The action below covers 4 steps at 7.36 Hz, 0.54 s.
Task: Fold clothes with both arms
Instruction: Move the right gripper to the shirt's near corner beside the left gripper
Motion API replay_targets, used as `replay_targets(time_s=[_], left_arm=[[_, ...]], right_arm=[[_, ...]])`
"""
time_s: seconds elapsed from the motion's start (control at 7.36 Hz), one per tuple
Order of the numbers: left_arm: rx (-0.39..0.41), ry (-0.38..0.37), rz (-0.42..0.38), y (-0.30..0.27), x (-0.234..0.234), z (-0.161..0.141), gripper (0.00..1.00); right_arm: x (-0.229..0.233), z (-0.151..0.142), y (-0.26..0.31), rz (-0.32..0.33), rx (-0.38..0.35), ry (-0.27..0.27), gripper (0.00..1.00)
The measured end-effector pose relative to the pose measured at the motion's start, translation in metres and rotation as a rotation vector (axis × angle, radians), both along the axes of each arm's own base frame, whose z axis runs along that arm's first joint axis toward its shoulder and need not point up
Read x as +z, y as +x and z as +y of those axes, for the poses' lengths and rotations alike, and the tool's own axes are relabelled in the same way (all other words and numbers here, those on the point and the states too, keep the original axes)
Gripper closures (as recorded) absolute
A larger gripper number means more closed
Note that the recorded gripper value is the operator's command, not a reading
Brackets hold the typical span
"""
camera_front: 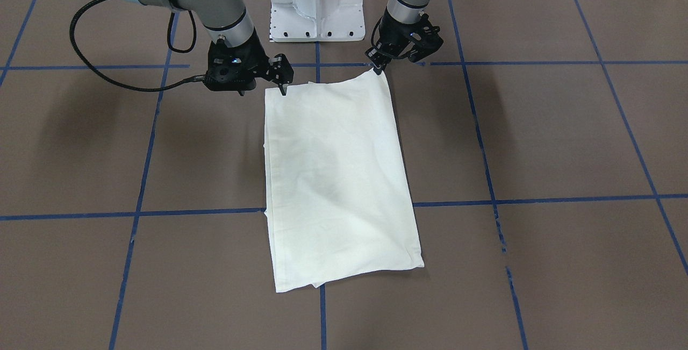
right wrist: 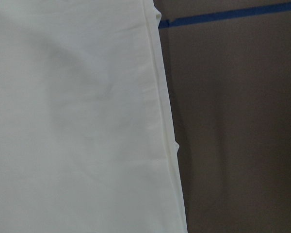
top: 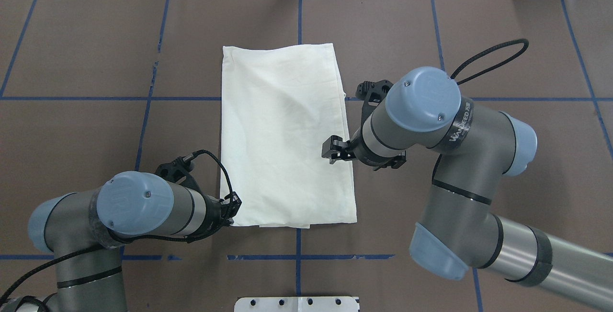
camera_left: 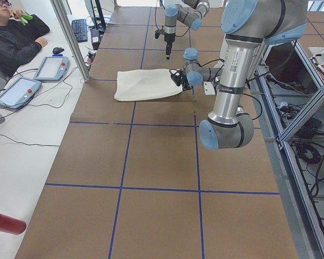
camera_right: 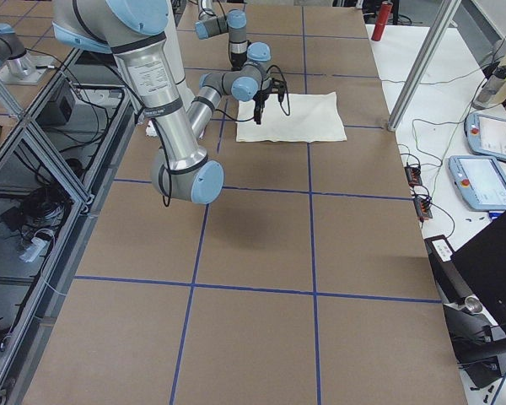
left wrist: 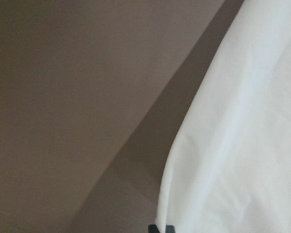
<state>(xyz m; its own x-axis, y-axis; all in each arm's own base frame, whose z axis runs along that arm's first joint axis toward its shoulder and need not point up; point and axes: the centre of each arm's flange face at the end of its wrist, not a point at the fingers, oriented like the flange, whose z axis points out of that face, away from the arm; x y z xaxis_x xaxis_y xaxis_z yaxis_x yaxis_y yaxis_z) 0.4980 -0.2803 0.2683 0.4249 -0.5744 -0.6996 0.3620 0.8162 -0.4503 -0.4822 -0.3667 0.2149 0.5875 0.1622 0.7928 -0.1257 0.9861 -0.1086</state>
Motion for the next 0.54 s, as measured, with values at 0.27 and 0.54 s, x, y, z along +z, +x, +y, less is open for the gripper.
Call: replay_targets(time_s=[0.27, 0.54], left_arm=[[0.006, 0.004, 0.002, 0.001, -0.001, 0.001, 1.00], [0.008, 0.005, 0.001, 0.002, 0.000, 0.001, 1.00]], right_arm=[[0.004, 0.055, -0.042, -0.014, 0.076, -0.092, 0.00], [0.023, 0.083, -0.075, 0.023, 0.129, -0.089, 0.00]])
